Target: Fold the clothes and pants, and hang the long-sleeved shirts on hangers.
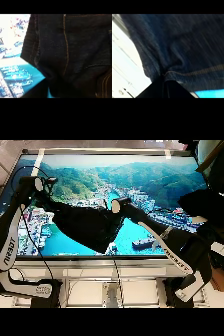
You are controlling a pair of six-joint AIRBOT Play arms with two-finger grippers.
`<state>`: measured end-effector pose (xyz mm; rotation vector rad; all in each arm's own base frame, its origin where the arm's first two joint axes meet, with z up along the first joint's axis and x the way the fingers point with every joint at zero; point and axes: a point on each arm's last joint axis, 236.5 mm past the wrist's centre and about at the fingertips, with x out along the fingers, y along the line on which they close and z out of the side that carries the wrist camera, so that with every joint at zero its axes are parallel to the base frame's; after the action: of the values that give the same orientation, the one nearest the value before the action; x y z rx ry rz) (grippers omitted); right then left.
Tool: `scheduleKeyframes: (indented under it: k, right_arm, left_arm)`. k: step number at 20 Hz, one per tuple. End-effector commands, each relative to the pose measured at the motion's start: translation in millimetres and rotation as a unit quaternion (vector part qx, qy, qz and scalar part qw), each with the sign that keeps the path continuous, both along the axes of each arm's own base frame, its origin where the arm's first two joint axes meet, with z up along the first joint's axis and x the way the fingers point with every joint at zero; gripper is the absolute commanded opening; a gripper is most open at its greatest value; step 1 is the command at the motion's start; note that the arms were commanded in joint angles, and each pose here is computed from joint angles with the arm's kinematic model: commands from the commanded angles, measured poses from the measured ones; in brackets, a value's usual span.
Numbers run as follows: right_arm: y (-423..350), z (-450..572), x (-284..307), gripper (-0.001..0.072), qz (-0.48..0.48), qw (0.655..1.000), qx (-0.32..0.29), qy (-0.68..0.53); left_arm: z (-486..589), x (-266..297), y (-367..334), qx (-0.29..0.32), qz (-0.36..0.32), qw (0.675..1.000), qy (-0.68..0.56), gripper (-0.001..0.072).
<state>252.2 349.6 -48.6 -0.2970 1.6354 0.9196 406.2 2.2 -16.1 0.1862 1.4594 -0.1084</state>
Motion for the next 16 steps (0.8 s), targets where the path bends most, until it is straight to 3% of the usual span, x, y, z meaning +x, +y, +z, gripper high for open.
scheduleKeyframes:
  k: [1,2,3,5,6,9,12,14,16]
  right_arm:
    - [22.6,-1.6,-21.2,0.0019,0.019,1.000,0.016,0.001]
    - [28.4,0.7,-28.0,0.0020,0.022,0.999,0.023,0.008]
    - [33.8,4.0,-35.7,0.0052,0.027,0.999,0.033,0.019]
    - [33.1,13.2,-54.9,0.0388,0.046,0.997,0.038,0.055]
    - [25.4,18.9,-61.6,0.0474,0.055,0.996,0.030,0.068]
    - [-12.4,46.0,-52.1,0.0474,0.064,0.997,-0.001,0.049]
    - [-61.0,100.2,1.7,0.0474,-0.003,0.998,-0.002,-0.070]
    - [-90.9,157.5,43.2,0.0474,-0.100,0.979,0.048,-0.169]
    - [-121.8,200.0,71.0,0.0474,-0.213,0.938,0.110,-0.252]
  left_arm:
    - [-15.5,-8.4,2.4,0.002,0.002,0.999,0.034,0.0583]
    - [-20.7,-8.4,2.4,0.002,0.002,0.999,0.040,0.0692]
    - [-23.3,-5.2,2.3,0.002,0.002,0.999,0.036,0.0694]
    - [-15.4,7.4,1.9,0.001,0.001,1.000,0.002,0.0694]
    - [-5.4,14.3,1.8,0.000,0.006,1.000,-0.022,0.0694]
    - [47.4,30.6,1.3,-0.004,0.010,0.993,-0.115,0.0694]
    - [106.1,25.5,1.4,-0.005,0.009,0.982,-0.187,0.0694]
    - [144.4,16.7,1.5,-0.006,0.009,0.973,-0.233,0.0694]
    - [179.6,4.2,1.7,-0.007,0.009,0.962,-0.273,0.0694]
